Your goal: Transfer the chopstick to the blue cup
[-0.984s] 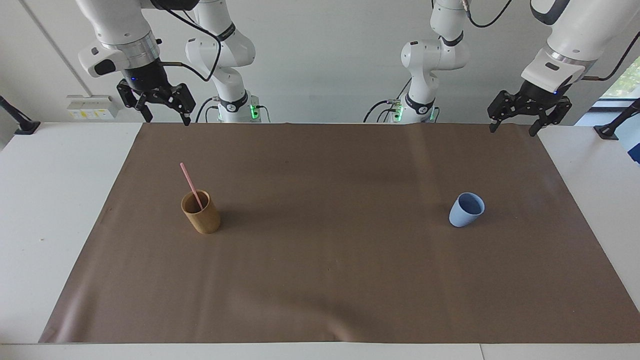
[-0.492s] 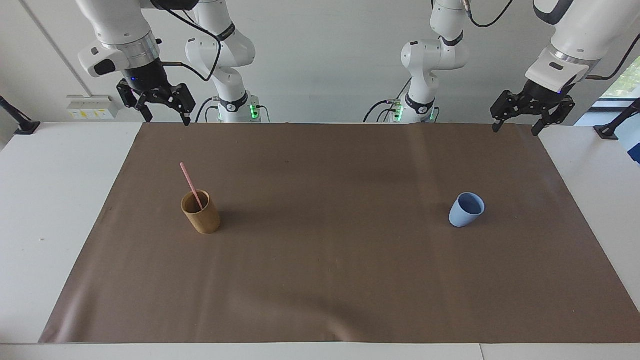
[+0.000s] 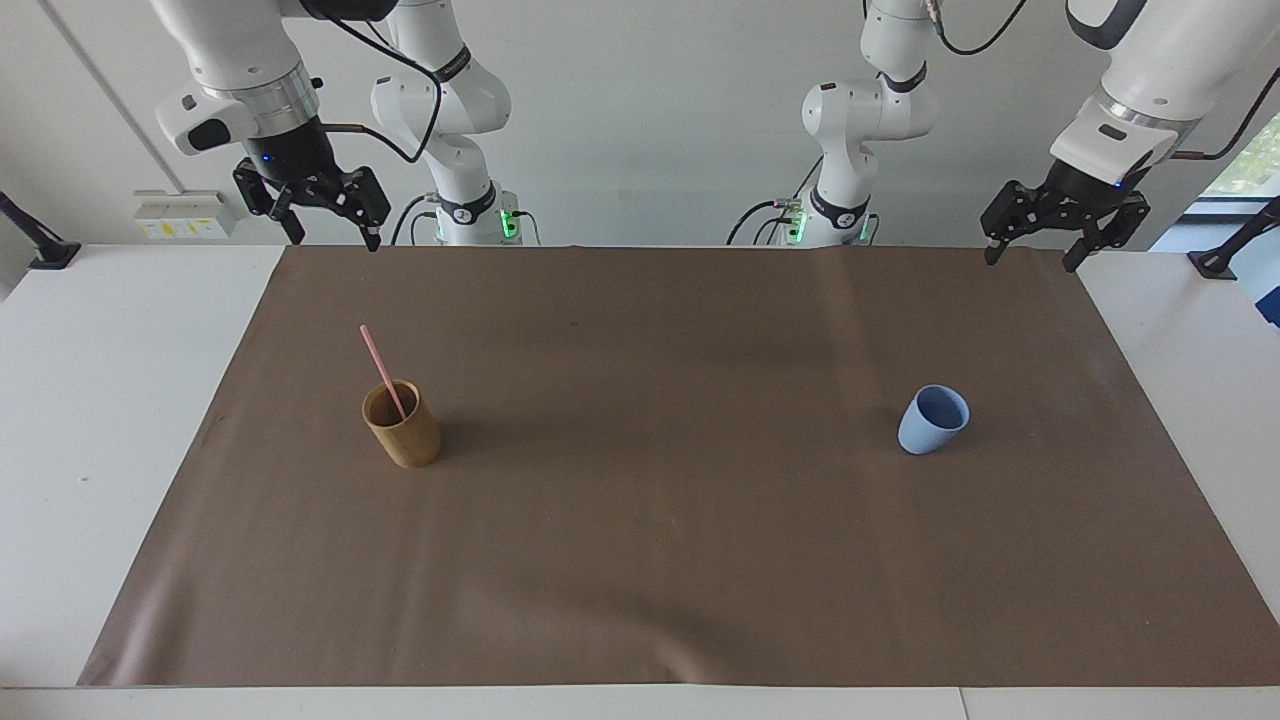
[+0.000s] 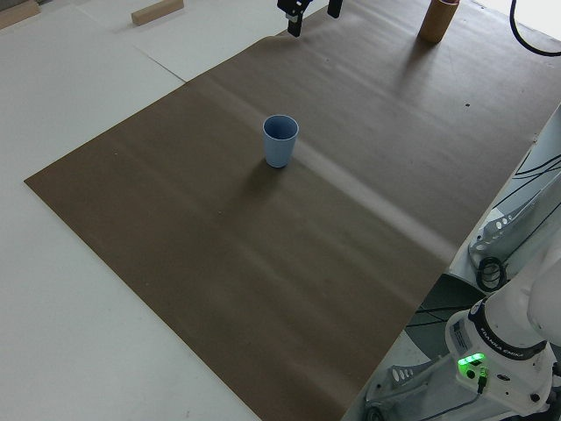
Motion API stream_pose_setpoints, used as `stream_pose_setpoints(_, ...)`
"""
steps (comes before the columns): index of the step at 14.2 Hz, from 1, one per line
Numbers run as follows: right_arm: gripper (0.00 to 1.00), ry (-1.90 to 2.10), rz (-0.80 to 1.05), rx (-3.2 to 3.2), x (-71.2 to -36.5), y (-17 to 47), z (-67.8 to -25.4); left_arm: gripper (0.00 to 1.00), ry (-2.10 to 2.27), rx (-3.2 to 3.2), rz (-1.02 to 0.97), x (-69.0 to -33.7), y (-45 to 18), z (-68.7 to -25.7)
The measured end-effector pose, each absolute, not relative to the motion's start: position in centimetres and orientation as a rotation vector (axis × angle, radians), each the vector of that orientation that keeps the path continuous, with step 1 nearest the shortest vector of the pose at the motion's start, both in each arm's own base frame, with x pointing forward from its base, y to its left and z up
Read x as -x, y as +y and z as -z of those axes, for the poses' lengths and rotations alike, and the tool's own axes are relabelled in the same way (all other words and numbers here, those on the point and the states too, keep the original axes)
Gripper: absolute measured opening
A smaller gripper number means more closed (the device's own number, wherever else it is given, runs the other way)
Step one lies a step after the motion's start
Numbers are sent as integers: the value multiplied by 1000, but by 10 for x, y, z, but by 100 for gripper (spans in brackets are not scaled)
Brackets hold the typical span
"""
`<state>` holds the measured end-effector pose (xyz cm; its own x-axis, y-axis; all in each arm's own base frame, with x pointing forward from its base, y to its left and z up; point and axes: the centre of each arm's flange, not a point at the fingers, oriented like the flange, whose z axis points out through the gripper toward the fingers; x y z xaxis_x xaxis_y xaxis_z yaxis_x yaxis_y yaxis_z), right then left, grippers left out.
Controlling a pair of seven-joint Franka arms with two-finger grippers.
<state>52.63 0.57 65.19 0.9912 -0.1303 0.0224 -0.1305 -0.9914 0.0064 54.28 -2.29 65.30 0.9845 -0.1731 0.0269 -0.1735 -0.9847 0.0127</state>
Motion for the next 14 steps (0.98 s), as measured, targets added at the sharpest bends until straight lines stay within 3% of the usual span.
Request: stream_pose_setpoints(14, 100, -198, -23, -3127, -526, 8, -650, 100, -271, -3115, -40, -543, -23, -653)
